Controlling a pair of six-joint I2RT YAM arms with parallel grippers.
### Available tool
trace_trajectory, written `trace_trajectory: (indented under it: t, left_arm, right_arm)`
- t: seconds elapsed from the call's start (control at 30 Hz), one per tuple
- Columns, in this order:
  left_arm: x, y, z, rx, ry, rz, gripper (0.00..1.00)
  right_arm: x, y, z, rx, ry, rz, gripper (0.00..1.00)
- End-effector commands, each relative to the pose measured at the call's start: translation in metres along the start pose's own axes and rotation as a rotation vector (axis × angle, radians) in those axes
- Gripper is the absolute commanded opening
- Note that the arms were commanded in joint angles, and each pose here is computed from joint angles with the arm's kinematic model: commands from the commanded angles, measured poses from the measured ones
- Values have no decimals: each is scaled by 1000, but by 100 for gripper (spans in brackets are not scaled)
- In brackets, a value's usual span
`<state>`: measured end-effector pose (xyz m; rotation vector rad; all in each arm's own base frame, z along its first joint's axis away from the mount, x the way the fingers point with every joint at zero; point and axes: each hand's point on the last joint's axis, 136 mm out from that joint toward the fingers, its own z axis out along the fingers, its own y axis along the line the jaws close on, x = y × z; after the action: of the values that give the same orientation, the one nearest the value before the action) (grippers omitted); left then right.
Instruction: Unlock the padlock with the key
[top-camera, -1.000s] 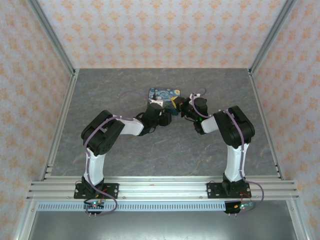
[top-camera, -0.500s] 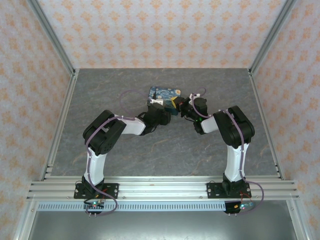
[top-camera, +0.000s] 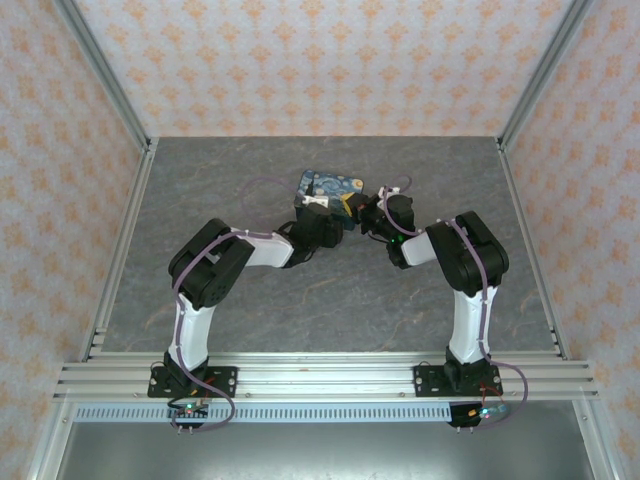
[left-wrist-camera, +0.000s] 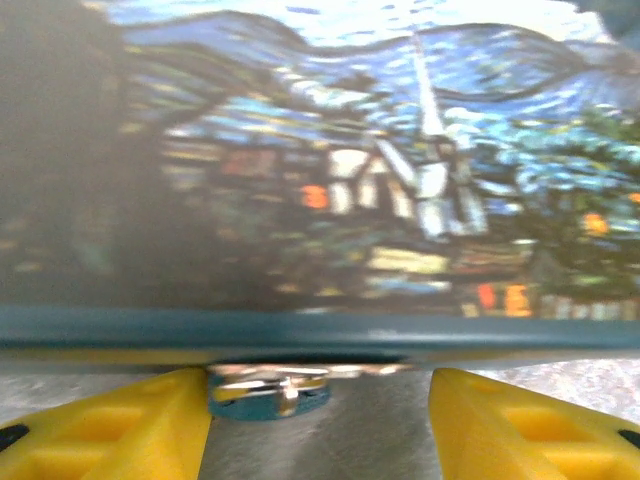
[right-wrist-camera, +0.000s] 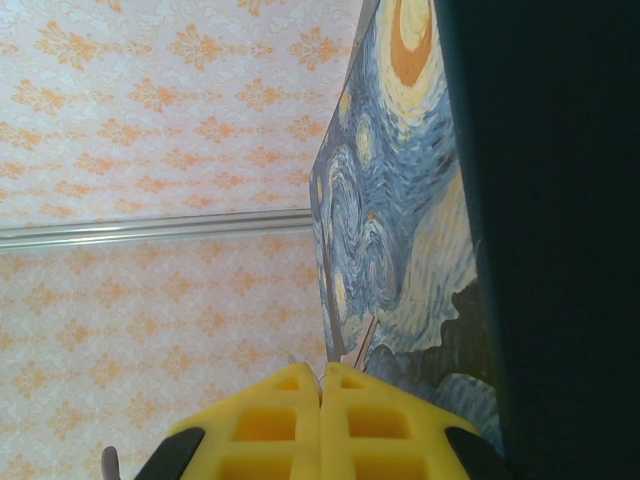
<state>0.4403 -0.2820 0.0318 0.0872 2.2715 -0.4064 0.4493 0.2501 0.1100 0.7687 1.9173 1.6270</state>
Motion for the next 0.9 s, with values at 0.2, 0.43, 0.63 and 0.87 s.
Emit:
trace_trajectory:
  t: [0.2,0.43,0.63,0.87]
  left_arm:
    - [-11,-32,3,196,-20,-135,60]
    - [-18,-18,4,226,-62,-317,60]
    - [-20,-1,7,242,-90,-462,60]
    - [-19,13,8,228,-99,-521,61]
  right_arm:
    - [11,-60,-1,166,23,74,0]
    - [11,-62,-3,168,21,75,0]
    - [11,-62,-3,166,20,76,0]
    - [12,-64,-2,166,21,79,0]
